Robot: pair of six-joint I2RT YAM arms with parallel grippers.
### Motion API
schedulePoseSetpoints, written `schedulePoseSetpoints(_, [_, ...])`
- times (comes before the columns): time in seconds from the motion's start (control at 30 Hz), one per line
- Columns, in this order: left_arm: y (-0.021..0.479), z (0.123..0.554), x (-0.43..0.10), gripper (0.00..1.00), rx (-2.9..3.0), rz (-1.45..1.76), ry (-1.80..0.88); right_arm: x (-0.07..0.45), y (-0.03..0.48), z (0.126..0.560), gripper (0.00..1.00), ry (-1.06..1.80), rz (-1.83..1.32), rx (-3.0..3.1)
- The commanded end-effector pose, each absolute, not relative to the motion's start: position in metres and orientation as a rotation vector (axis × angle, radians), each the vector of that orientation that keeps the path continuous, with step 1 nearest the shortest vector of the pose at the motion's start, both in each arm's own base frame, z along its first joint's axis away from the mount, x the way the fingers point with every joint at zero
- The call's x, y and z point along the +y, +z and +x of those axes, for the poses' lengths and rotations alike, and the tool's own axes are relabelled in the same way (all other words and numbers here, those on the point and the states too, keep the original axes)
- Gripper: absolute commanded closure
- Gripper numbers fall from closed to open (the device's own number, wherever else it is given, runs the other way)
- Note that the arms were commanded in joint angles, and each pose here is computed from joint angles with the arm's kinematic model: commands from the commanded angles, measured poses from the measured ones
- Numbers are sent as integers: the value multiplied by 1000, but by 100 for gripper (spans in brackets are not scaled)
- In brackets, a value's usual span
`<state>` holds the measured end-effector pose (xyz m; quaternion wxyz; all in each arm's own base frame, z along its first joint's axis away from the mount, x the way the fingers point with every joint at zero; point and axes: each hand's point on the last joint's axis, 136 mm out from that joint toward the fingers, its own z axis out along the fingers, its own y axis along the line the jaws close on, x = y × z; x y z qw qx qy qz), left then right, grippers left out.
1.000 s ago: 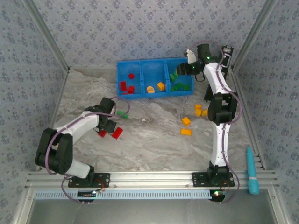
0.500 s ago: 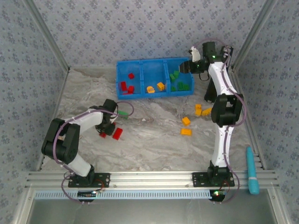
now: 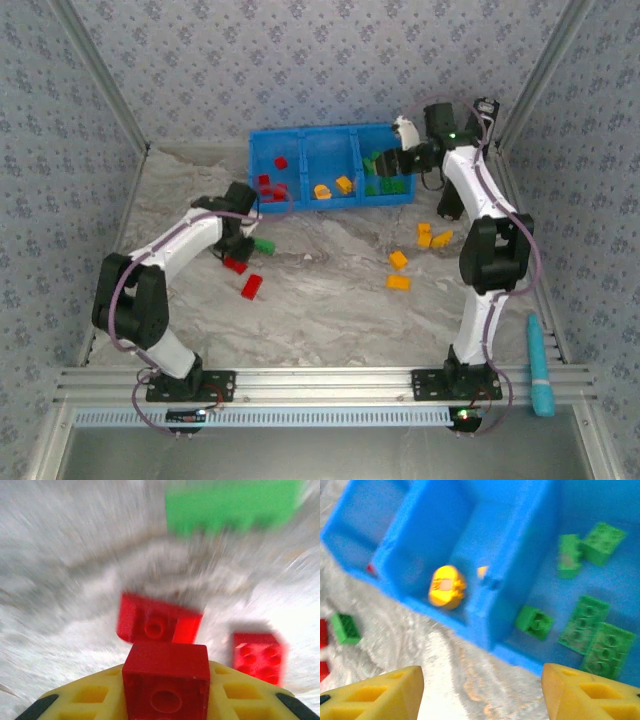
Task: Sort the legos into containers by color
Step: Pick up the lego from the middle-left of the table, then place the lego in the container, then pick up the lego from the center of the table.
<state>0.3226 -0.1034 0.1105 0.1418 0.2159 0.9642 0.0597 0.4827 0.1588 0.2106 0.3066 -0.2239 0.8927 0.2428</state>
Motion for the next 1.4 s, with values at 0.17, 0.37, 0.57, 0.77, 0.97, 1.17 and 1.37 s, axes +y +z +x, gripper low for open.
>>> schedulePoseSetpoints(0.17, [241,404,-138,68,2368,451,-24,300,225,367,35,541,-1199,1824])
schedulePoseSetpoints(0.37, [236,476,-154,70,2282,358,-70,358,198,326,33,661,-1294,1608])
schedulePoseSetpoints(0.57, [186,514,-185,71,2349,368,-181,398,172,317,30,626,-1398,1571])
schedulePoseSetpoints(0.77, [150,529,-201,65,2410,361,-228,428,157,329,29,612,-1419,1561])
schedulePoseSetpoints(0.97, [181,532,-210,40,2346,368,-250,446,130,337,28,622,-1445,1589])
schedulePoseSetpoints(1.17, [236,526,-205,33,2260,405,-238,461,105,335,28,569,-1520,1611])
schedulePoseSetpoints(1.37, [333,475,-187,33,2126,425,-251,463,84,357,28,509,-1491,1666])
